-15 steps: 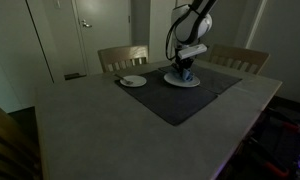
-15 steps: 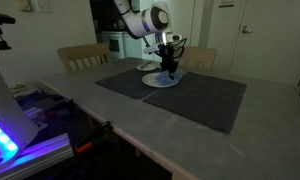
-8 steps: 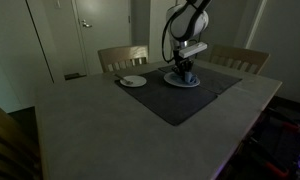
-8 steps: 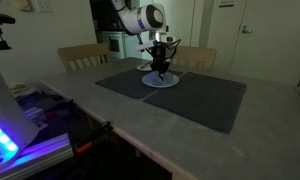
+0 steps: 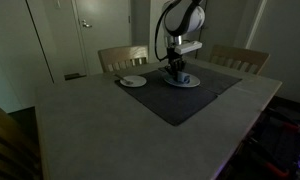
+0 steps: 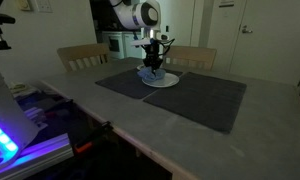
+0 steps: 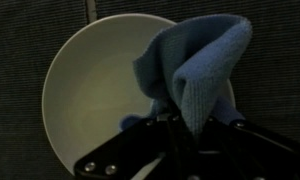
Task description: Use the towel to wipe the plate
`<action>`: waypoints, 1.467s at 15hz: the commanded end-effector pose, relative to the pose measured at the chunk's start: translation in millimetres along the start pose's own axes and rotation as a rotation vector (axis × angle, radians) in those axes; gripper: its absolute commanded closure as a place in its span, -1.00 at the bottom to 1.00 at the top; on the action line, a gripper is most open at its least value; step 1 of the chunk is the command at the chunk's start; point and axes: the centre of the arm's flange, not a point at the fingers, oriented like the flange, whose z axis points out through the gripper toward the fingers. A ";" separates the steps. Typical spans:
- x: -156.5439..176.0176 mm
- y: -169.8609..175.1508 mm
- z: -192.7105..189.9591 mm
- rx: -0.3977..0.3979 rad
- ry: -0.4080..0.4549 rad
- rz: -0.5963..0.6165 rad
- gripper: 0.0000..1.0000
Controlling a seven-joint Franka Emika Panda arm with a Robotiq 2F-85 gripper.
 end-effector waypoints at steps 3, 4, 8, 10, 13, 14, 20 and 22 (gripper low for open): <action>-5.9 -0.6 -39.8 0.020 0.059 -0.053 0.94; -5.3 -5.2 -46.8 0.024 0.080 -0.067 0.94; 1.7 -33.6 -62.8 0.070 0.137 -0.116 0.94; 2.1 -57.6 -58.9 0.083 0.134 -0.152 0.94; -3.8 -90.6 -52.4 0.127 0.117 -0.202 0.94; -4.8 -102.6 -46.7 0.145 0.111 -0.211 0.94; -9.6 -142.0 -22.7 0.229 0.141 -0.213 0.94; -9.7 -147.9 -12.7 0.255 0.167 -0.197 0.94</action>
